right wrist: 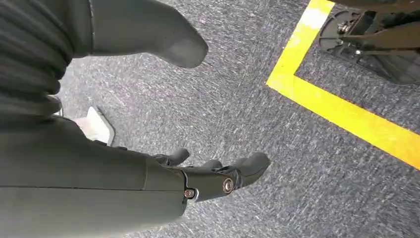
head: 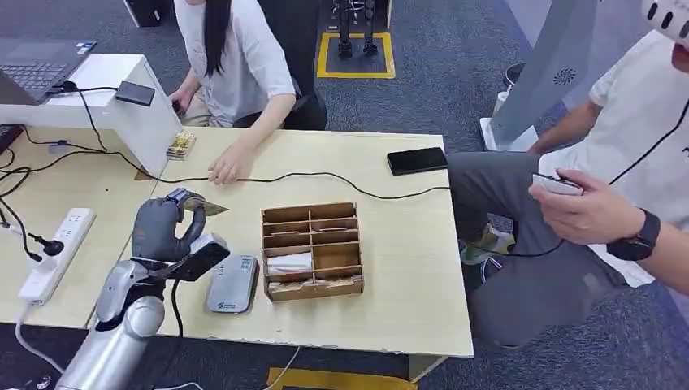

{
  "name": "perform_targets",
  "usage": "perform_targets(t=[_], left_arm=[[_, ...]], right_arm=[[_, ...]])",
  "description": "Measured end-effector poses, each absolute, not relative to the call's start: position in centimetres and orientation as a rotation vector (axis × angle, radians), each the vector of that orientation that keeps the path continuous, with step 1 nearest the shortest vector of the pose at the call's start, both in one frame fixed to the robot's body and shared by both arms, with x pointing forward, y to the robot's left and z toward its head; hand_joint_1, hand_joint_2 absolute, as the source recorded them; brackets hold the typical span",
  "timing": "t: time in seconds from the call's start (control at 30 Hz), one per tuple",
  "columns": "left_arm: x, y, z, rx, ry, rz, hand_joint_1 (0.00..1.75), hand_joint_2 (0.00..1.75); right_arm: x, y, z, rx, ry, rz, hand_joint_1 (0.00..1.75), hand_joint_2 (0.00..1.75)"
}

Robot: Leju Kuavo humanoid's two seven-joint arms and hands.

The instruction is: Pass the card to the sensor for recognition and then transmit it.

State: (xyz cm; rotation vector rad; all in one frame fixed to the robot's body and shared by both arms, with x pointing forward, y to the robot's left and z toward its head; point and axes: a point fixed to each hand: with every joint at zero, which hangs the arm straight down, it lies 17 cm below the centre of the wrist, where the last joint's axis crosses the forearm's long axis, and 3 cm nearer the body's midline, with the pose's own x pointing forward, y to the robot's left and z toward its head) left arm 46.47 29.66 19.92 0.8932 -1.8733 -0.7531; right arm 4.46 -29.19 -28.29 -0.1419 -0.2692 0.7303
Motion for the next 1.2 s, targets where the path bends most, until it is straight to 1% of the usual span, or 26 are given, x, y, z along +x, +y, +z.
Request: perform_targets(t=[0.13, 0.23, 0.27, 0.5, 0.7, 0.97, 1.2], left_arm=[[46.6, 29.6, 19.5, 0.71, -1.837, -0.629, 1.75, 1.75], [46.4, 29.3, 17.7, 0.513, -1.762, -0.538, 1.75, 1.75], [46.3, 29.3, 17.2, 0.485, -1.738, -0.521, 1.75, 1.75], [46.0, 30.3, 15.5, 0.508, -1.664, -0.53, 1.75, 1.75], [44.1, 31.2, 12.9, 0.497, -1.617, -0.547, 1.75, 1.75], [41.3, 30.4, 11.4, 0.476, -1.613, -0.59, 1.75, 1.75], [40.0, 29.5, 10.6, 0.438, -1.6, -0.608, 1.75, 1.75]], right_arm=[[4.2, -29.3, -28.3, -0.147, -0.263, 0.713, 0.0, 1.75], [3.9, -29.4, -28.3, -0.149, -0.255, 0.705, 0.0, 1.75], [3.8, -29.4, -28.4, -0.15, -0.251, 0.704, 0.0, 1.75], [3.7, -29.8, -28.4, -0.167, -0.25, 0.69, 0.0, 1.75], [3.3, -29.8, -28.4, -0.164, -0.239, 0.676, 0.0, 1.75], [2.8, -29.7, -28.4, -0.16, -0.231, 0.663, 0.0, 1.75], [2.8, -29.8, -28.4, -0.163, -0.229, 0.654, 0.0, 1.75]])
